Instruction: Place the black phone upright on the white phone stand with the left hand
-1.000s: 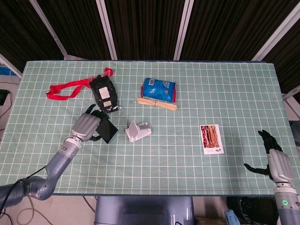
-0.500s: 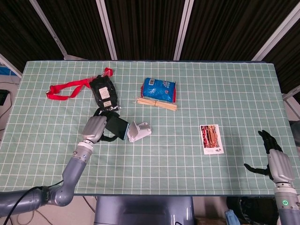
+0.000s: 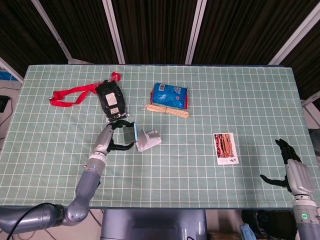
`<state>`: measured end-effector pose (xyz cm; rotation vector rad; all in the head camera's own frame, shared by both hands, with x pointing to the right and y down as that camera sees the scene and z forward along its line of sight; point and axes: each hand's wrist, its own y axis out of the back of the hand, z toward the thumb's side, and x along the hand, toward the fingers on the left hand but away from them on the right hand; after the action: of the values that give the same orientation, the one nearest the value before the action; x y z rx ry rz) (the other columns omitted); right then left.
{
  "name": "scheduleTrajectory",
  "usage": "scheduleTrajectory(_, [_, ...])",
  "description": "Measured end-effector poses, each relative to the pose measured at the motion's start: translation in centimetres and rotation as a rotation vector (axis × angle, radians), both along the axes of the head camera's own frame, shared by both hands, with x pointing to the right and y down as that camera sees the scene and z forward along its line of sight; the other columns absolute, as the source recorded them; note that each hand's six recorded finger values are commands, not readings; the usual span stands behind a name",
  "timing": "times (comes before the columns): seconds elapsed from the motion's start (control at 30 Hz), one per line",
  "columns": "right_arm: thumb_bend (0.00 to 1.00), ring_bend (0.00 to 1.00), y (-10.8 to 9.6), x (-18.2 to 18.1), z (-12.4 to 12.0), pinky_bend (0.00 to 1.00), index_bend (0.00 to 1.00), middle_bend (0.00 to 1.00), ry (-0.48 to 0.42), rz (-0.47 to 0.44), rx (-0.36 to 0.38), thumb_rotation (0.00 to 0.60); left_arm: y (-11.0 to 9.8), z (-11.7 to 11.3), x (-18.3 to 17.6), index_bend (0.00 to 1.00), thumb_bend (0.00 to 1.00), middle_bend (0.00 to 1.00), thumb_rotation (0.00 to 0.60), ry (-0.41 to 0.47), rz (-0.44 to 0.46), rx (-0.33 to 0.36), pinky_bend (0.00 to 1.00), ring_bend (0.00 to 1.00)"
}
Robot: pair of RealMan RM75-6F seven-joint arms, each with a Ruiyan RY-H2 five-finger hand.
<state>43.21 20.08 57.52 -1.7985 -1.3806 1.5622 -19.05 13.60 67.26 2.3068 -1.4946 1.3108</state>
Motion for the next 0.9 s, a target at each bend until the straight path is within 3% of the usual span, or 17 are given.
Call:
scheduleTrajectory(0.2, [0.12, 0.00, 0.0, 0.0, 0.0, 0.15, 0.00, 0.00, -0.001, 0.001, -0.001, 0.600, 0.3, 0.3, 0.6, 0.61, 0.51, 0.67, 0.600, 0.079, -0.063, -0.056, 0.00, 0.19])
scheduleTrajectory(0.9, [0.12, 0.00, 0.0, 0.0, 0.0, 0.15, 0.00, 0.00, -0.006, 0.005, -0.004, 0.600, 0.3, 1.8, 2.6, 0.60, 0.51, 0.67, 0.600, 0.226, -0.124, -0.180, 0.00, 0.19])
